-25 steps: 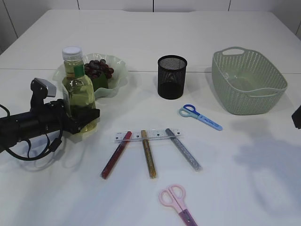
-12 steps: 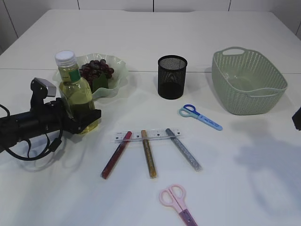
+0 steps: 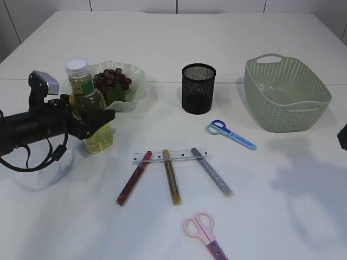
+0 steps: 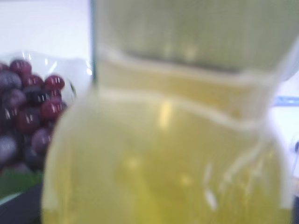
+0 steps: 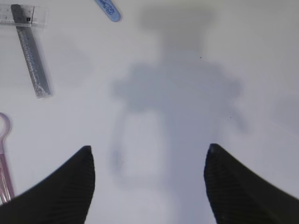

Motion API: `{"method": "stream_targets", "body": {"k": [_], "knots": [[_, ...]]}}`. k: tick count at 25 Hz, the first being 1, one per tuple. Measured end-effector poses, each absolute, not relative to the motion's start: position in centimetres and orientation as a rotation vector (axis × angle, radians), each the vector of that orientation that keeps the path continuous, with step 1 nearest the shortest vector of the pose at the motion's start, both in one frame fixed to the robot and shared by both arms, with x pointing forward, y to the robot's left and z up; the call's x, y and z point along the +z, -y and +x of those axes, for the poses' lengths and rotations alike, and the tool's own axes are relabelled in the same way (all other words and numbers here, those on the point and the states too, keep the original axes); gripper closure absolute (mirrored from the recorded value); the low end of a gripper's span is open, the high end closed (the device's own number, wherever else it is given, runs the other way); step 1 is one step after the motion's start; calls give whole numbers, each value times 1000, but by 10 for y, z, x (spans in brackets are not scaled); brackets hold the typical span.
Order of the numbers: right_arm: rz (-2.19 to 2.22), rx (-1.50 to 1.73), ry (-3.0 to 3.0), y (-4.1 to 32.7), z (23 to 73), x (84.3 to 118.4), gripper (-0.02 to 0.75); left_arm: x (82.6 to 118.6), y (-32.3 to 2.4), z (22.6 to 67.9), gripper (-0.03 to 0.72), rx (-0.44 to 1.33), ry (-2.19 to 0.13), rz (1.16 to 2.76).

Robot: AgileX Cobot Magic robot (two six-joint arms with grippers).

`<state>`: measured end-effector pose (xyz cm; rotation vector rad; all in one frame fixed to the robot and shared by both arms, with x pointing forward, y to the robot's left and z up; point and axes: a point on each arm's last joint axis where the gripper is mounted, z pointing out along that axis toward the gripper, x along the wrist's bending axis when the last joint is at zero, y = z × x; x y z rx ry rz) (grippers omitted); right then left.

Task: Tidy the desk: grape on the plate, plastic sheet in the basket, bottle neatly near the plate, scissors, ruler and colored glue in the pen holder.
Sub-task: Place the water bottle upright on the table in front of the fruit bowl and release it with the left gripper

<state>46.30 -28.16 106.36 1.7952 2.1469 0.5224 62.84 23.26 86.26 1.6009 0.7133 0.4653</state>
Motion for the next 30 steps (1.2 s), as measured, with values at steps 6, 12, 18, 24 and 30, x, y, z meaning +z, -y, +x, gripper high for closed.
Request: {"method": "stream_targets", "body": {"k": [6, 12, 18, 24, 30], "knots": [[1797, 520, -2149, 282, 463, 1063, 174, 897, -232, 630, 97, 531, -643, 1570], [1797, 520, -2149, 282, 463, 1063, 174, 924, -232, 629, 97, 581, -591, 1543], [1797, 520, -2149, 282, 463, 1063, 174, 953, -233, 626, 97, 637, -538, 1509], [1807, 524, -2146, 281, 463, 1063, 174, 985, -234, 622, 106, 662, -528, 1444], [1808, 524, -2146, 281, 463, 1063, 174, 1014, -245, 619, 143, 733, -561, 1370]]}}
